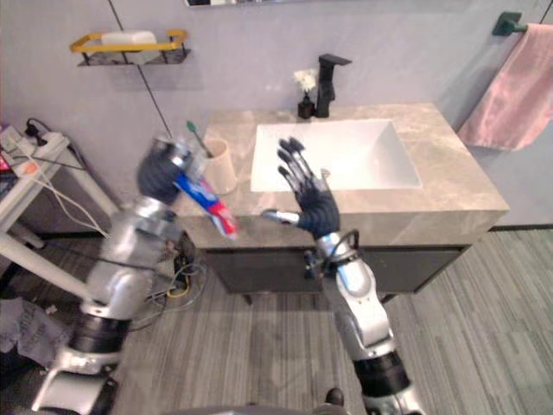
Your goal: Organize washtable
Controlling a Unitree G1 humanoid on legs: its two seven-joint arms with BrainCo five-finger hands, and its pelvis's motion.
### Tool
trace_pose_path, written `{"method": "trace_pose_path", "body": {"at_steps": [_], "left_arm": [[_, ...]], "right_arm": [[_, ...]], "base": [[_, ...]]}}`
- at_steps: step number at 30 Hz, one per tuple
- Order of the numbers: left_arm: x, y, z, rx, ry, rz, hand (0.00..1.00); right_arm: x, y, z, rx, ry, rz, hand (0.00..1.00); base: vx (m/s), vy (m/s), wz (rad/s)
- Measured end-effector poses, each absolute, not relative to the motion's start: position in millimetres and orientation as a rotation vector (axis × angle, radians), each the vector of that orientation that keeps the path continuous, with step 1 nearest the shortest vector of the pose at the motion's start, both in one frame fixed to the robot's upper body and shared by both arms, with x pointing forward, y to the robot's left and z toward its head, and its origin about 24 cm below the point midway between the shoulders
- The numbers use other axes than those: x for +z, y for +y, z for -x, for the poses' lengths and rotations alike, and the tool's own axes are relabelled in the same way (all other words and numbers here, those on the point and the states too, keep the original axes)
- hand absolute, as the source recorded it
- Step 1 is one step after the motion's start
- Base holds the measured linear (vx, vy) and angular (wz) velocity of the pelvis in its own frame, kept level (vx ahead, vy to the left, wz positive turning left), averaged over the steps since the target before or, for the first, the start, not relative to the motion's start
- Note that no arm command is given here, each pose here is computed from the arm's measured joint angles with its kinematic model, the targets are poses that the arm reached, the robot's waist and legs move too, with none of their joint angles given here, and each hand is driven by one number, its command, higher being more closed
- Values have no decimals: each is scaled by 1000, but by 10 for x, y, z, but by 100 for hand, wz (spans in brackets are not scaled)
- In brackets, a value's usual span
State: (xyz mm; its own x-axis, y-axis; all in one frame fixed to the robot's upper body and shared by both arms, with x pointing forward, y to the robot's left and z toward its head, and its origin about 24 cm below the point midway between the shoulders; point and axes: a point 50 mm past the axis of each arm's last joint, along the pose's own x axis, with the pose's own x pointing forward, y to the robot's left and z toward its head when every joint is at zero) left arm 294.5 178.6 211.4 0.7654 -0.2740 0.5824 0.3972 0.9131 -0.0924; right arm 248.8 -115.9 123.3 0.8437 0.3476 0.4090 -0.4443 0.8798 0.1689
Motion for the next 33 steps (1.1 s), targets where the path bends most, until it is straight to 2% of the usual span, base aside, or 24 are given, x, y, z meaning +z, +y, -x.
{"method": "trace_pose_path", "body": {"at_steps": [6, 13, 22, 33], "left_arm": [[3067, 2267, -2906, -250, -886, -26, 100], [3751, 2298, -2783, -240, -1077, -126, 100], [4162, 2262, -2846, -222, -1093, -239, 100], [4399, 2232, -2871, -205, -1121, -239, 100]], "right_arm": [[611, -1188, -2049, 444, -102, -341, 0], [393, -981, -1773, 525, 22, -500, 0], [178, -891, -1638, 546, 128, -551, 0], [23, -1068, -1569, 470, 194, -512, 0]], "base": [[-3, -2, -1], [-5, -8, 1], [-2, -8, 2], [-3, -24, -4]]}}
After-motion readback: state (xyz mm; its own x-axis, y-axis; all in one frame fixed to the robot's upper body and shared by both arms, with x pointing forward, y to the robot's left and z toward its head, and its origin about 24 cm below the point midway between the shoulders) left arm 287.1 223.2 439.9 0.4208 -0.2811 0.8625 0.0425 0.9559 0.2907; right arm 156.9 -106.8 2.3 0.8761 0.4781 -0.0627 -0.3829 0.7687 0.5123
